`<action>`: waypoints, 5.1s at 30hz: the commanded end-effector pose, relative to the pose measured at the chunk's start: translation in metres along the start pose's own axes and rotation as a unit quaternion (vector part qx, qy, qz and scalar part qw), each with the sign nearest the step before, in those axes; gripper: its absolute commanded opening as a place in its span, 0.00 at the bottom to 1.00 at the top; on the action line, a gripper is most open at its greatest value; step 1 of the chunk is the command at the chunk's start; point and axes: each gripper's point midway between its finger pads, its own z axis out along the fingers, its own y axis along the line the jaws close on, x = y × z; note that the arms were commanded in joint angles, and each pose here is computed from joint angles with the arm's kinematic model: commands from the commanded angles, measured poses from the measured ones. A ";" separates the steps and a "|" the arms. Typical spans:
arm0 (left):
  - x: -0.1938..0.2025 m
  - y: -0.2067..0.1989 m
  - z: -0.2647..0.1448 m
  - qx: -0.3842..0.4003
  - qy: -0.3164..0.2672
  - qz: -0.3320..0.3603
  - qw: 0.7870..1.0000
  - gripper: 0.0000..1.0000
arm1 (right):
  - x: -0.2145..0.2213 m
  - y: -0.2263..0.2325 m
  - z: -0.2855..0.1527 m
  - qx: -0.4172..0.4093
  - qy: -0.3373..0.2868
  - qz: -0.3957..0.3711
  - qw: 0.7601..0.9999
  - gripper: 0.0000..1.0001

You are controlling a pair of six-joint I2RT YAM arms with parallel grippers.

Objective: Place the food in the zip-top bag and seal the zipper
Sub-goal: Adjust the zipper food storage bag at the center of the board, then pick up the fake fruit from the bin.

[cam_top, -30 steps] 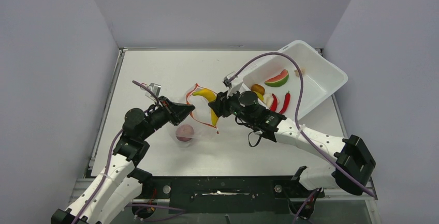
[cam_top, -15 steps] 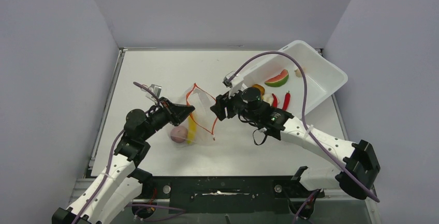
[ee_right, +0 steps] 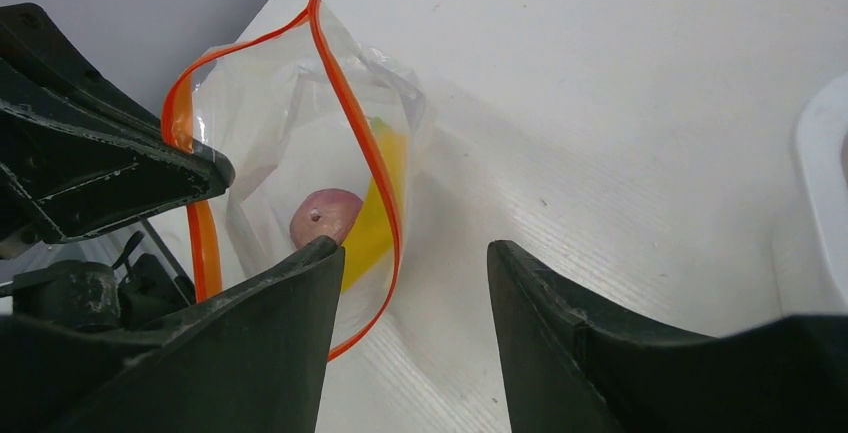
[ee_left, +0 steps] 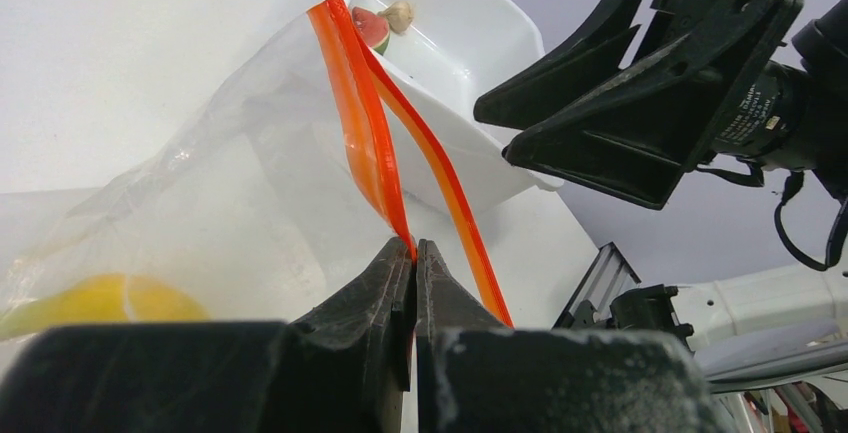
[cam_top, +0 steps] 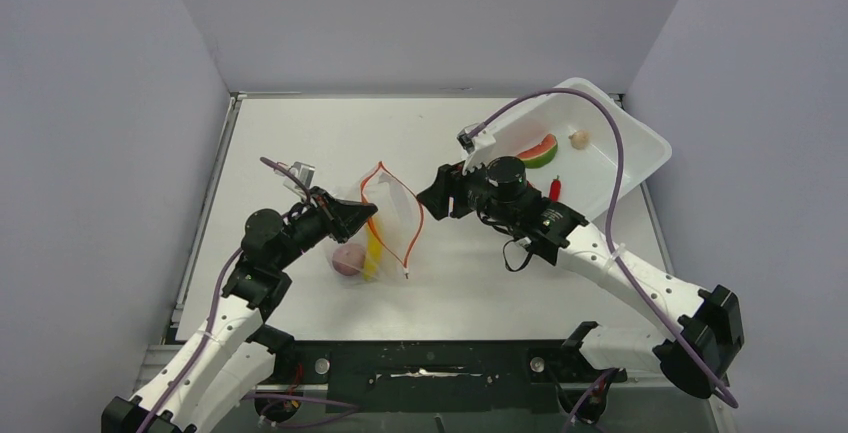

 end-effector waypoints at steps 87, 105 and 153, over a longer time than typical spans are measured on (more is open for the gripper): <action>0.012 0.000 0.077 0.065 0.128 0.153 0.978 0.36 | 0.019 -0.015 0.030 0.040 -0.059 0.216 0.974 0.00; -0.039 0.022 0.032 -0.080 0.053 0.292 0.952 0.00 | 0.069 -0.043 0.022 0.142 -0.006 0.160 0.977 0.00; 0.025 0.027 -0.020 -0.024 0.087 0.313 0.945 0.00 | -0.018 -0.309 -0.027 0.462 -0.079 0.220 0.855 0.52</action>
